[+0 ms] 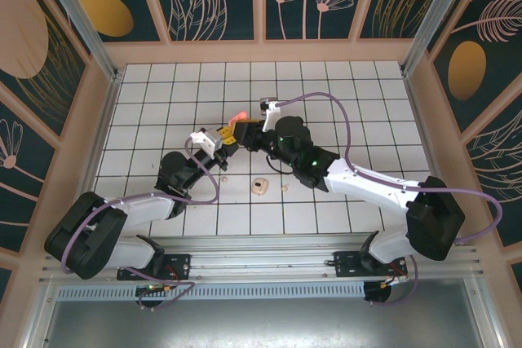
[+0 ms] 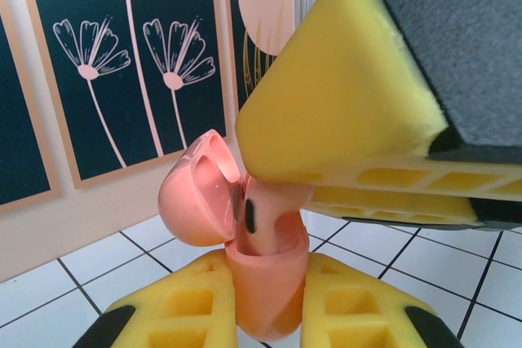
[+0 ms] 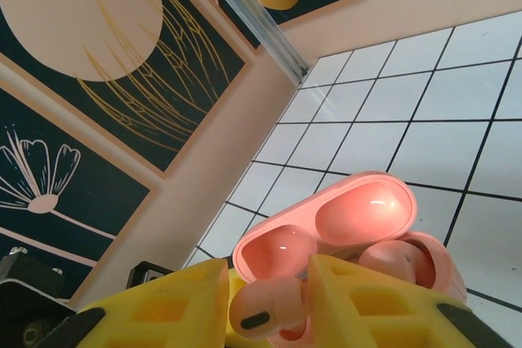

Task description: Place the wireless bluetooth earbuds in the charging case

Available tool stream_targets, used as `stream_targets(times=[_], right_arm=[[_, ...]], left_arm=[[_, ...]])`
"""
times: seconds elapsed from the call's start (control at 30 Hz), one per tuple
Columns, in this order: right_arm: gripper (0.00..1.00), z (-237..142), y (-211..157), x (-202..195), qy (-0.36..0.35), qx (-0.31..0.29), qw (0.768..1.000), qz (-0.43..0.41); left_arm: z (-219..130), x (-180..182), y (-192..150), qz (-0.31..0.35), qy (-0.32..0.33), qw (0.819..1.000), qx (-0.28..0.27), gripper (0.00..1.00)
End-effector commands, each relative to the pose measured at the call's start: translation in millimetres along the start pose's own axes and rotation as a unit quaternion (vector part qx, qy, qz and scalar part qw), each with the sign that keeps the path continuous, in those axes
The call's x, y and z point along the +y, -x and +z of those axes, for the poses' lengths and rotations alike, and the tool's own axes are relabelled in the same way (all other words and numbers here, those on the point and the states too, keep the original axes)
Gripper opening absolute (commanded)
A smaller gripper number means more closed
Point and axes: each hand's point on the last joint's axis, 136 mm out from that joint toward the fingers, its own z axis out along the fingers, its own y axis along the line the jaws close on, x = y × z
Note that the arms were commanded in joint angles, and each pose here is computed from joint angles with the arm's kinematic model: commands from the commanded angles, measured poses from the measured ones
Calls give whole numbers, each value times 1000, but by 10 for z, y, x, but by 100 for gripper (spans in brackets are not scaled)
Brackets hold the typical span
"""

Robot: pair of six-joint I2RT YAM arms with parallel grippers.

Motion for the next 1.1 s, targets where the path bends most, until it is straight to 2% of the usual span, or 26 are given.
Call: stream_targets(times=[0.0, 0.3, 0.6, 0.73, 0.9, 1.07], right_arm=[[33, 0, -88, -197, -48, 17, 999, 5], [38, 22, -32, -224, -65, 15, 998, 1], [47, -142, 245, 50, -25, -4, 999, -30], [46, -239, 269, 73, -17, 13, 999, -37], [46, -294, 192, 3, -43, 53, 997, -46], [63, -300, 170, -106, -68, 61, 995, -45]], left_arm=[[-26, -29, 477, 28, -5, 997, -77, 6], [-27, -42, 484, 31, -9, 997, -76, 6], [-30, -93, 423, 33, -24, 997, -61, 6], [-27, -116, 382, 30, -31, 998, -52, 6], [-29, -127, 366, 30, -34, 998, -48, 6], [-14, -126, 370, 29, -36, 998, -48, 6]])
